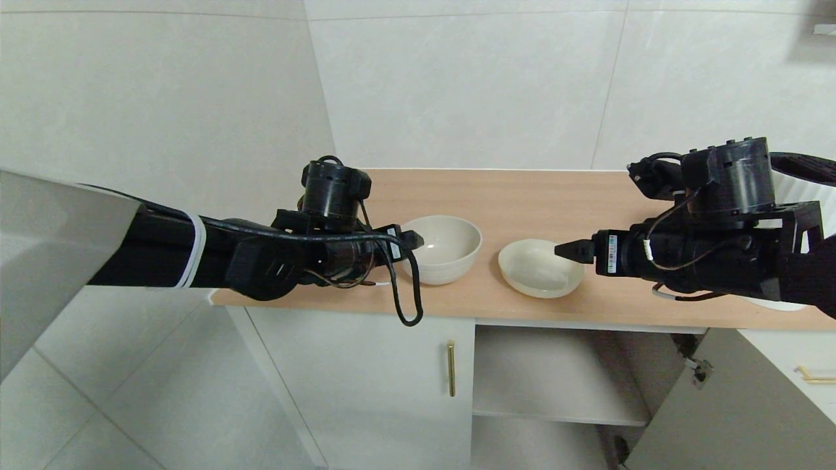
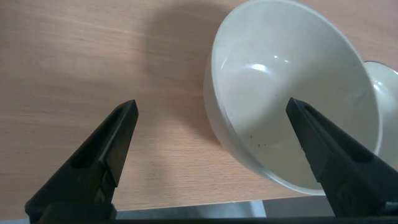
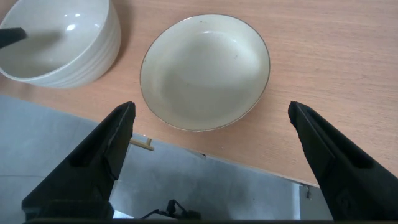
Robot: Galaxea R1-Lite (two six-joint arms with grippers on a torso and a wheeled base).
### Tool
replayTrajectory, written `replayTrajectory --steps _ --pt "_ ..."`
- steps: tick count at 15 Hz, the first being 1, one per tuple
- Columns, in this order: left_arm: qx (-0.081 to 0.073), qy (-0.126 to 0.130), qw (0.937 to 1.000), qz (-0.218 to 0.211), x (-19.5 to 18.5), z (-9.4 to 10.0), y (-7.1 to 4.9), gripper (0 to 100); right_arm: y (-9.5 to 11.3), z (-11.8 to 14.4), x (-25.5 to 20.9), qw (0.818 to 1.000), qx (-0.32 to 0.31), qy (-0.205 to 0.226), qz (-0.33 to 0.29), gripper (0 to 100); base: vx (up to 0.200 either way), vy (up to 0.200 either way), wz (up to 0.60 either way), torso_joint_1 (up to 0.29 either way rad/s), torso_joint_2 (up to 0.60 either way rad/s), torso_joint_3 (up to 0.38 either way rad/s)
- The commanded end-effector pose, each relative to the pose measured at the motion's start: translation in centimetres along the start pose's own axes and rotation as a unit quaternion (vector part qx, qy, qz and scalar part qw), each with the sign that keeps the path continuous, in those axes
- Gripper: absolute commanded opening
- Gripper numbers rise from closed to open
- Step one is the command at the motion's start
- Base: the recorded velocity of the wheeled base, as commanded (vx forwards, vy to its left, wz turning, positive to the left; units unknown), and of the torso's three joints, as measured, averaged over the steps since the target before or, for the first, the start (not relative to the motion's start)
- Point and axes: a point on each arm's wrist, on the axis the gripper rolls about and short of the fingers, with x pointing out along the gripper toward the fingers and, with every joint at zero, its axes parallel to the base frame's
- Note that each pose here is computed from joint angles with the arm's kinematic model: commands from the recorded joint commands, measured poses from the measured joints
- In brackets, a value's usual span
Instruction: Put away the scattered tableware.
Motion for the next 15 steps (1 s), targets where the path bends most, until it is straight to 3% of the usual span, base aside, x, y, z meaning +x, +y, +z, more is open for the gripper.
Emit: replayTrajectory --steps 1,10,12,13,15 --pt "0.000 0.001 1.0000 0.000 0.1 -0.1 0.0 0 0.0 0.0 0.0 1.000 0.000 0.000 0.000 100 0.000 0.000 0.00 0.000 0.00 0.000" --pt "-0.002 -0.007 1.0000 -0.003 -0.6 0.4 -0.1 0 0.0 0.0 0.4 1.000 -0.001 0.002 -0.004 100 0.000 0.000 0.00 0.000 0.00 0.000" --pt "-0.002 -0.009 1.0000 -0.003 -0.7 0.5 -0.1 0 0.1 -0.2 1.4 1.000 0.001 0.005 -0.028 100 0.000 0.000 0.00 0.000 0.00 0.000" --pt "-0.010 -0.012 0.9999 -0.005 -1.0 0.7 -0.2 0 0.3 -0.7 3.3 0.996 -0.005 0.003 -0.090 100 0.000 0.000 0.00 0.000 0.00 0.000" --pt "-0.012 -0.016 0.9998 -0.007 -1.3 0.9 -0.3 0 0.8 -1.2 4.9 0.992 -0.005 0.002 -0.126 100 0.000 0.000 0.00 0.000 0.00 0.000"
